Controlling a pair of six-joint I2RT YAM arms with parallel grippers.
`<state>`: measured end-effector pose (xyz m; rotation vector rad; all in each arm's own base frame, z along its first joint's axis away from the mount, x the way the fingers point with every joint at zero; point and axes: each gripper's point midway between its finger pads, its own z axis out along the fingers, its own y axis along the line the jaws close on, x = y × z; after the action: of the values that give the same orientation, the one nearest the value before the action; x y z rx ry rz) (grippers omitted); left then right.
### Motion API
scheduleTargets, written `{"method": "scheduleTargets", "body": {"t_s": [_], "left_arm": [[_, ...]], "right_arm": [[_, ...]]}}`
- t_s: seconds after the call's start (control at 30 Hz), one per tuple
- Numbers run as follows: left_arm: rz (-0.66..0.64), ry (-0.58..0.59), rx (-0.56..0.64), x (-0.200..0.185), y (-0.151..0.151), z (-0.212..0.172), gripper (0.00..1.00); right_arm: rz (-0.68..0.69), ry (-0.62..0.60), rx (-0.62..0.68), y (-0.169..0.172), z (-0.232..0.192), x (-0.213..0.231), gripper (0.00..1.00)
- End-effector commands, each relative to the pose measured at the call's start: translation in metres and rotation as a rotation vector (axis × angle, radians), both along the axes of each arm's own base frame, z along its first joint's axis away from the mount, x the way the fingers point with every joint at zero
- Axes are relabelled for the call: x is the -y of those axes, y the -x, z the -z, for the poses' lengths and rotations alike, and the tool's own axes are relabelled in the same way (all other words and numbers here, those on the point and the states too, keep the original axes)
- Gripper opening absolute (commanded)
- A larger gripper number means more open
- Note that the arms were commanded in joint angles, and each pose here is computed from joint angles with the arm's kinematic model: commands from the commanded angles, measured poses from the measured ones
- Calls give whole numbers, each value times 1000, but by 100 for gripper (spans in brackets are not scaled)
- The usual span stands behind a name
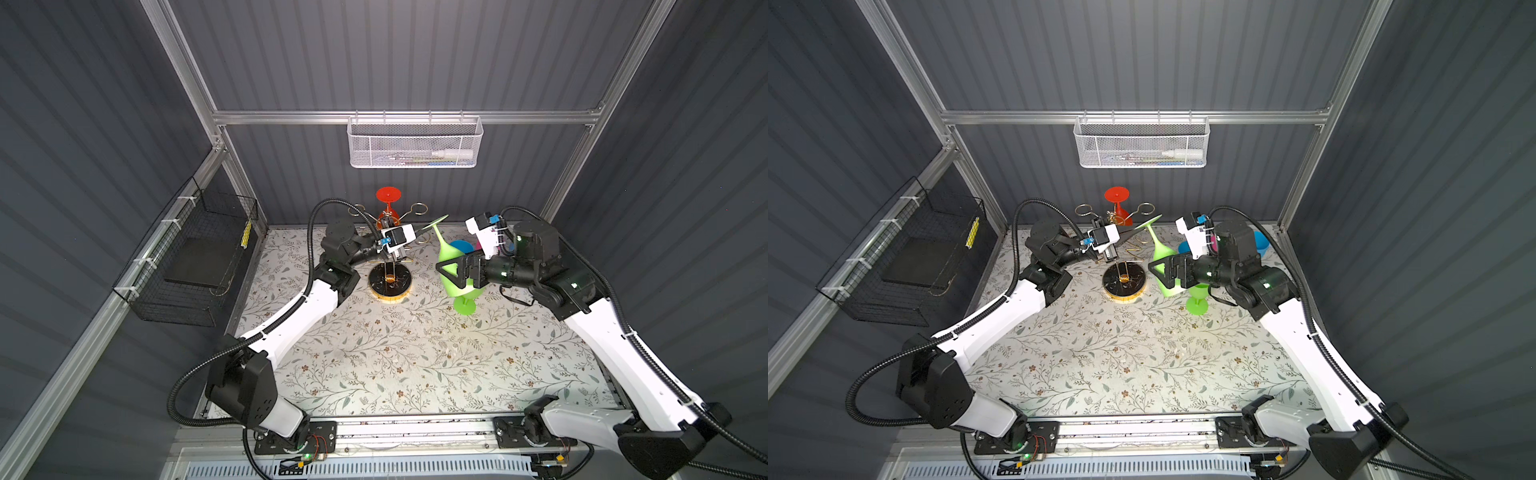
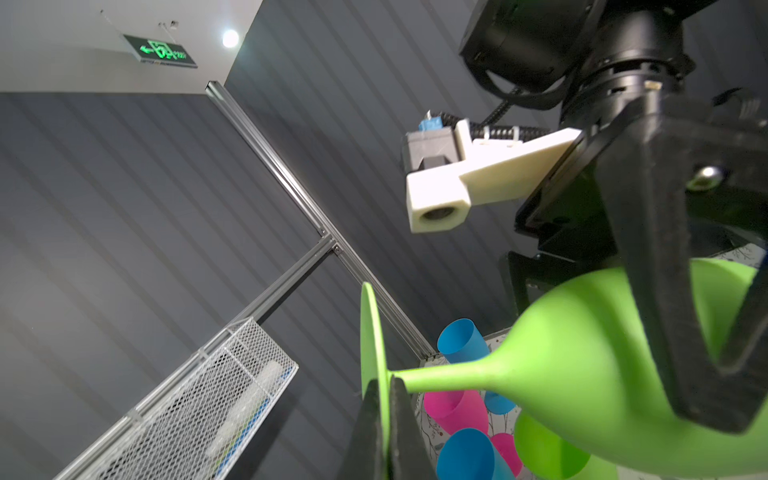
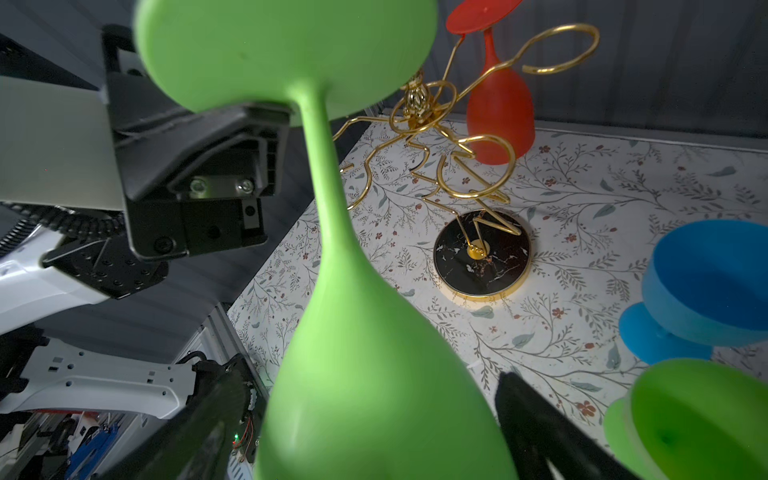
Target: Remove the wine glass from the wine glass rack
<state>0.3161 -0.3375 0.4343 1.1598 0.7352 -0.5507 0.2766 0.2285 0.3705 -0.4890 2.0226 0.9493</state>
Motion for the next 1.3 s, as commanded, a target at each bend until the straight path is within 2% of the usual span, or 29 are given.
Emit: {"method": "scheduleTargets", "body": {"t_s": [0.0,0.17,0.4,0.5,0.63,0.73,1.1,1.27], "left_arm": [[-82,109,-92,-13,-7,-22,0],[-179,227,-346,-27,-31,-19,0],[-265,335,-557,-49,-41,-11,0],[-242,351,-588,-51,-36,-10,0],[-232,365,-599,-54,-31,-11,0],[-221,363,-600,-55,-29,-11,0],[-199,365,-625,-56,-26,-9,0],[-170,365,-645,-57,-25,-10,0]], "right_arm": [[20,-51,69,-1,-18,6,98],[50,-131,209,16,-56,26,99],[160,-208,350,34,-85,60,99],[200,-230,371,40,-89,69,95],[306,-233,357,30,-83,83,80],[373,-208,324,20,-71,90,73],[312,-255,246,-7,-61,63,63],[292,-261,230,-19,-58,51,55]]}}
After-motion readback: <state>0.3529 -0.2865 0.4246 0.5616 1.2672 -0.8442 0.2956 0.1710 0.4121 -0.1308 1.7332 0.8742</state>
